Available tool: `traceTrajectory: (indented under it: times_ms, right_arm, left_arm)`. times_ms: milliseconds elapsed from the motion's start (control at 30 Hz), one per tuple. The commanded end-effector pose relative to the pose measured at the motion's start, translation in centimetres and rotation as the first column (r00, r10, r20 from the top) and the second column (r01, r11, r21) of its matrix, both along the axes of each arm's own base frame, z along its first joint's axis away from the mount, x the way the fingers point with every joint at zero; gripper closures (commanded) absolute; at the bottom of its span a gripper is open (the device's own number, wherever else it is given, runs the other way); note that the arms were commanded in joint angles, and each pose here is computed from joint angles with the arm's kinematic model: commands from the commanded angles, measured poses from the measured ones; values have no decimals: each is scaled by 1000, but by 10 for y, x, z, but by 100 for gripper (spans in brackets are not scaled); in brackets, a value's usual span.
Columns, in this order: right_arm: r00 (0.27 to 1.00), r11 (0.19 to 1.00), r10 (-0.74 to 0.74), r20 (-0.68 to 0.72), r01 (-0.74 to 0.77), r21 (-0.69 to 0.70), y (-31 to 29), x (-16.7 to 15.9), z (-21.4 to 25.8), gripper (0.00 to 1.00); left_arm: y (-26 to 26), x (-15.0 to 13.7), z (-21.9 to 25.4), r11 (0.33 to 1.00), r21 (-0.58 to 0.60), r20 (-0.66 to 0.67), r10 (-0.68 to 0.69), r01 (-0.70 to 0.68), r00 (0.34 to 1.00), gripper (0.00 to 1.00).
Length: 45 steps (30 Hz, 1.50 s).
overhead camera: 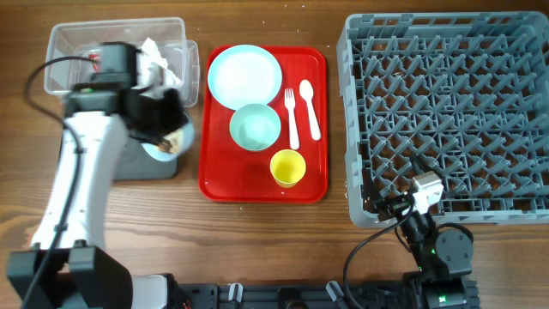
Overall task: Sort waste into correct bins and load items into the dishwasher rack
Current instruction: 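Lift the light-blue bowl with the left gripper and tip scraps into black tray, then lower the emptied blue bowl back onto the red tray with the left gripper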
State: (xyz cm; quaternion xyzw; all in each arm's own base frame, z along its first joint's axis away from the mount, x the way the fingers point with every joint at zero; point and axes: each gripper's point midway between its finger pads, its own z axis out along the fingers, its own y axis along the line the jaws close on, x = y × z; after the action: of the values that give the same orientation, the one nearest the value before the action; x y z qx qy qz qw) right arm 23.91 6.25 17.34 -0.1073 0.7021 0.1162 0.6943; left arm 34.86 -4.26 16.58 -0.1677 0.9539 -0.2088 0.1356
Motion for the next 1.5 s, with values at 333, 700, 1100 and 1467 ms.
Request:
traceTrajectory:
  times_ms: [333, 700, 1100, 1467]
  right_arm:
    - [1000, 1000, -8, 13, 8, -10, -2, 0, 2, 0]
    - [1000, 1000, -8, 12, 8, -10, -2, 0, 2, 0]
    - [1000, 1000, -8, 12, 8, -10, -2, 0, 2, 0]
    - [1000, 1000, -8, 12, 8, -10, -2, 0, 2, 0]
  left_arm:
    - [107, 59, -12, 550, -835, 123, 237, -29, 964, 96]
    - [134, 47, 1, 365, -926, 28, 322, -97, 946, 96]
    - [112, 18, -10, 576, -811, 48, 246, -106, 968, 96]
    - [-24, -51, 0, 991, 44, -132, -121, 128, 984, 96]
